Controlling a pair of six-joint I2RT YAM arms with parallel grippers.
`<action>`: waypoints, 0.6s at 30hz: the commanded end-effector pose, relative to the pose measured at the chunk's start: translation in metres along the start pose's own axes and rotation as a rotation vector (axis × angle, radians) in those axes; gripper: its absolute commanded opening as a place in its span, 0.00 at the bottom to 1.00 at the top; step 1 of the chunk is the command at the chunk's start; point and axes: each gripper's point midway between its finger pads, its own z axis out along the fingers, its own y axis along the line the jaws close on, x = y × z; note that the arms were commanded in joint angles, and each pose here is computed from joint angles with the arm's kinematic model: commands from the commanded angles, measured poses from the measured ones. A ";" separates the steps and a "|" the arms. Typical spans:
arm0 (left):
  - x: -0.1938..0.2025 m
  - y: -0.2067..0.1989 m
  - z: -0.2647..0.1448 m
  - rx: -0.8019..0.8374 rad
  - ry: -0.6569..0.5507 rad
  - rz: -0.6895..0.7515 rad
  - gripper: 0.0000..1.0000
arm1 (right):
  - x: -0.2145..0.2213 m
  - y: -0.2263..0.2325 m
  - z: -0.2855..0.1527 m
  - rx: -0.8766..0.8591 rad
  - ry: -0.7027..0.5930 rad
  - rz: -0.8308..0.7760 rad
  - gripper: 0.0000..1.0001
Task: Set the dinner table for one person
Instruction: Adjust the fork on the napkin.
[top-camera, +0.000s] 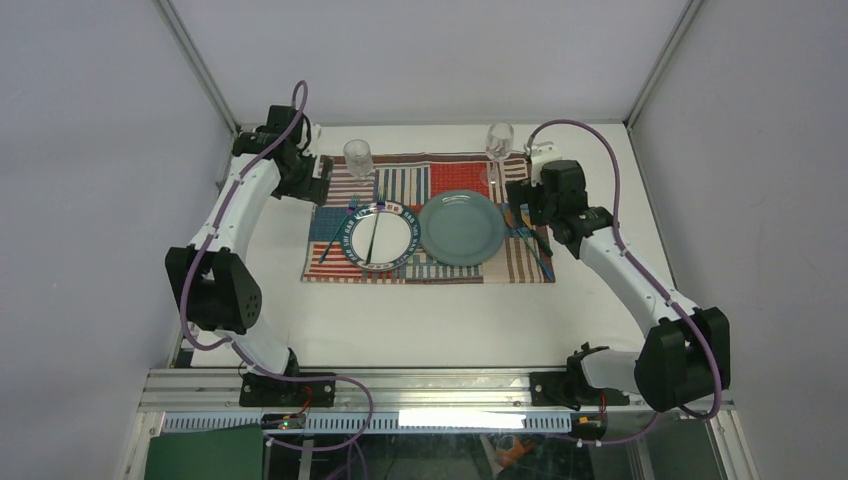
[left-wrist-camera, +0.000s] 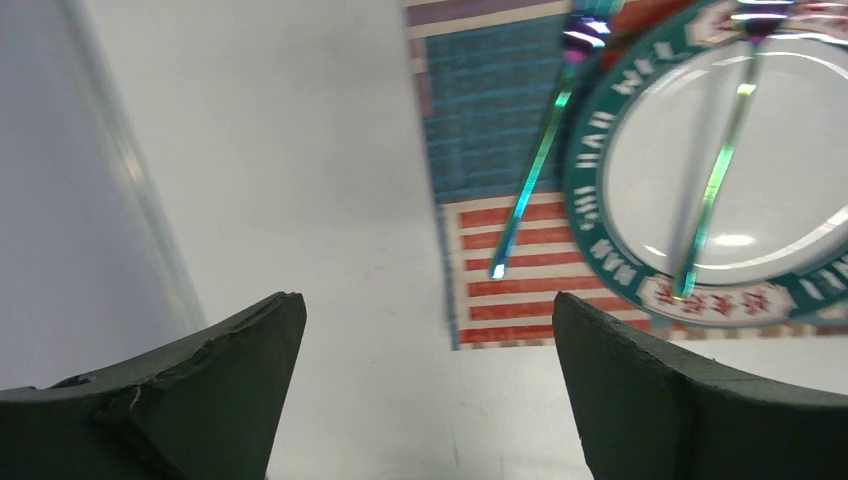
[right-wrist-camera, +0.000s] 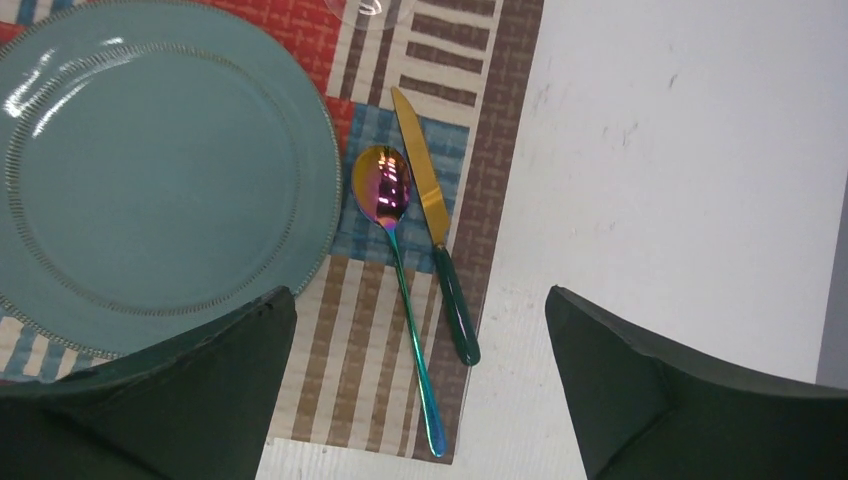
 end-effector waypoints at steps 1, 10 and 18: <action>-0.021 -0.070 -0.002 0.304 -0.052 0.097 0.99 | -0.007 -0.007 0.002 0.000 -0.037 0.070 1.00; -0.016 -0.175 0.028 0.561 0.063 0.195 0.85 | -0.002 -0.021 0.002 0.047 -0.034 0.062 1.00; -0.003 -0.193 0.059 0.466 0.093 0.194 0.78 | 0.001 -0.031 0.001 0.068 -0.037 0.073 1.00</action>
